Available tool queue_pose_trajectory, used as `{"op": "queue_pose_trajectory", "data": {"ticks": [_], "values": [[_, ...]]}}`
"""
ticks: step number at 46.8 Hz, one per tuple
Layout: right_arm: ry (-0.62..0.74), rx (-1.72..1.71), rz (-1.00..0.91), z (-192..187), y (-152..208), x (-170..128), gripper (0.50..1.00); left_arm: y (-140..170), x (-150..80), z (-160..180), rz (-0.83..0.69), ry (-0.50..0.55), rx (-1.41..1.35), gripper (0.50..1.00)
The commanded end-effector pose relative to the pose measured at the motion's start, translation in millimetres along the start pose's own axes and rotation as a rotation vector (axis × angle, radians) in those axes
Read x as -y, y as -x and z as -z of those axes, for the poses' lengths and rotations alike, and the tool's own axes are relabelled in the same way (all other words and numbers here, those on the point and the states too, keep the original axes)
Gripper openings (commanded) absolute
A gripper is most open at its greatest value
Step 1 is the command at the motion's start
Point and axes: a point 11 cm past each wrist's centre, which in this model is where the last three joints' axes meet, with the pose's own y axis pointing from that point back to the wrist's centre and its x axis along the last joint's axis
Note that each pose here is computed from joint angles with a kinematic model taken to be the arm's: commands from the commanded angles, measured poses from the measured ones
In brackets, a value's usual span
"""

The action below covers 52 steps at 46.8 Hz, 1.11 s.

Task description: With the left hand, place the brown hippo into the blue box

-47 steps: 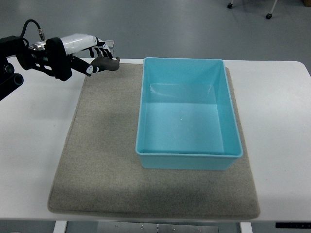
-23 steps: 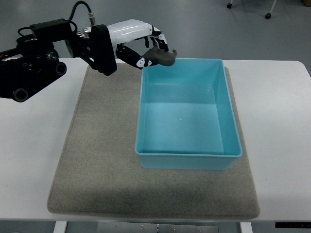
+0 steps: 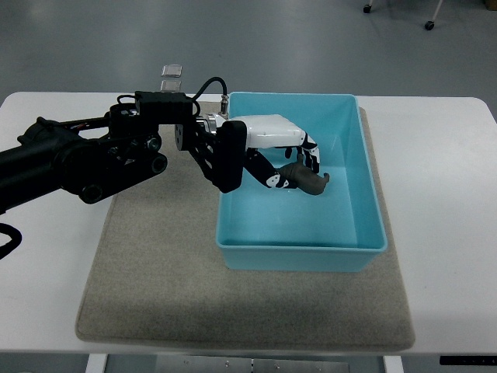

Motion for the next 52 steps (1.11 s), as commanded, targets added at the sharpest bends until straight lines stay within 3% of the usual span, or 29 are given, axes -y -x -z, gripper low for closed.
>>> {"op": "queue_pose_trajectory", "data": {"ticks": [1,11,21,22,26,31,35,43,52], "values": [[-0.001,0.0,0.0,0,0,0,0.936,6,1,0,0.012,0.0,-0.005,0.5],[0.0,0.0,0.0,0,0,0,0.936,28,3,5,0.074,-0.015,-0.006,0.5],[0.0,0.0,0.0,0,0,0,0.936,28,4,4,0.059,-0.011,-0.013,0.5],[0.0,0.0,0.0,0,0,0,0.936,28,4,4,0.056,-0.012,-0.015,0.516],[0.0,0.0,0.0,0,0,0,0.936,26,4,3,0.042,-0.007,-0.022,0.743],[-0.001,0.0,0.0,0,0,0,0.936,25,4,2,0.039,-0.005,-0.025,0.887],[0.0,0.0,0.0,0,0,0,0.936,26,4,1,0.041,0.0,-0.029,0.93],[0.0,0.0,0.0,0,0,0,0.936,22,1,4,0.03,-0.007,-0.034,0.958],[-0.001,0.0,0.0,0,0,0,0.936,-31,-9,4,-0.181,0.017,-0.166,0.969]]}}
